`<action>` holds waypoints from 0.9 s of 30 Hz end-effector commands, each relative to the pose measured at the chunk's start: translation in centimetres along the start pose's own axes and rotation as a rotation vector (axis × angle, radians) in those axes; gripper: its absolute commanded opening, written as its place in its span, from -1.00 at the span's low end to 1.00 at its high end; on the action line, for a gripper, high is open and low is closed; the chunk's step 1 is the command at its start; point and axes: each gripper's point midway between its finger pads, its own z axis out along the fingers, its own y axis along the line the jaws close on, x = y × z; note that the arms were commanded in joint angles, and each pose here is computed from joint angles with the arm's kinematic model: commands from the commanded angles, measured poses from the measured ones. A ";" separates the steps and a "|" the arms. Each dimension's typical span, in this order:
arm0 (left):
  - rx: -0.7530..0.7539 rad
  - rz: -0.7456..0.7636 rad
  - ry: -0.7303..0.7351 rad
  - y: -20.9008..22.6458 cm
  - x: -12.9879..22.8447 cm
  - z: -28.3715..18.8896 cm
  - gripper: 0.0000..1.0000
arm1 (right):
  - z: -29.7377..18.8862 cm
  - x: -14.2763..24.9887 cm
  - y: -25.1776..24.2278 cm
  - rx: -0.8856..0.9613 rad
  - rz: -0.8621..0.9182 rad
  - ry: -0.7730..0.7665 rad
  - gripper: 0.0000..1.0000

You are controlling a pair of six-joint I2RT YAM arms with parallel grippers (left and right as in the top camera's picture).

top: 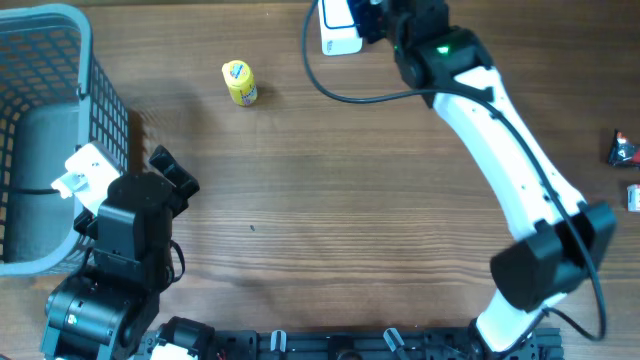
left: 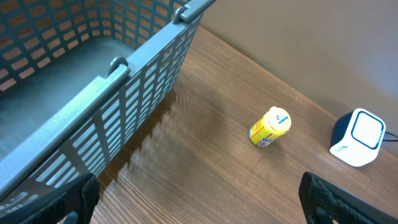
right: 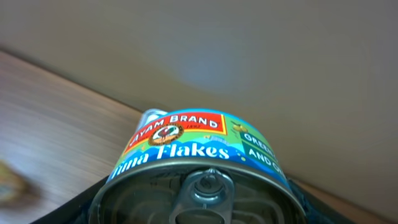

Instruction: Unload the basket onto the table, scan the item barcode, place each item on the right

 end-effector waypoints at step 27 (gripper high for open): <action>0.134 -0.015 0.108 -3.2 1.7 0.5 1.00 | -3.7 31.2 -34.6 0.402 0.626 0.565 0.09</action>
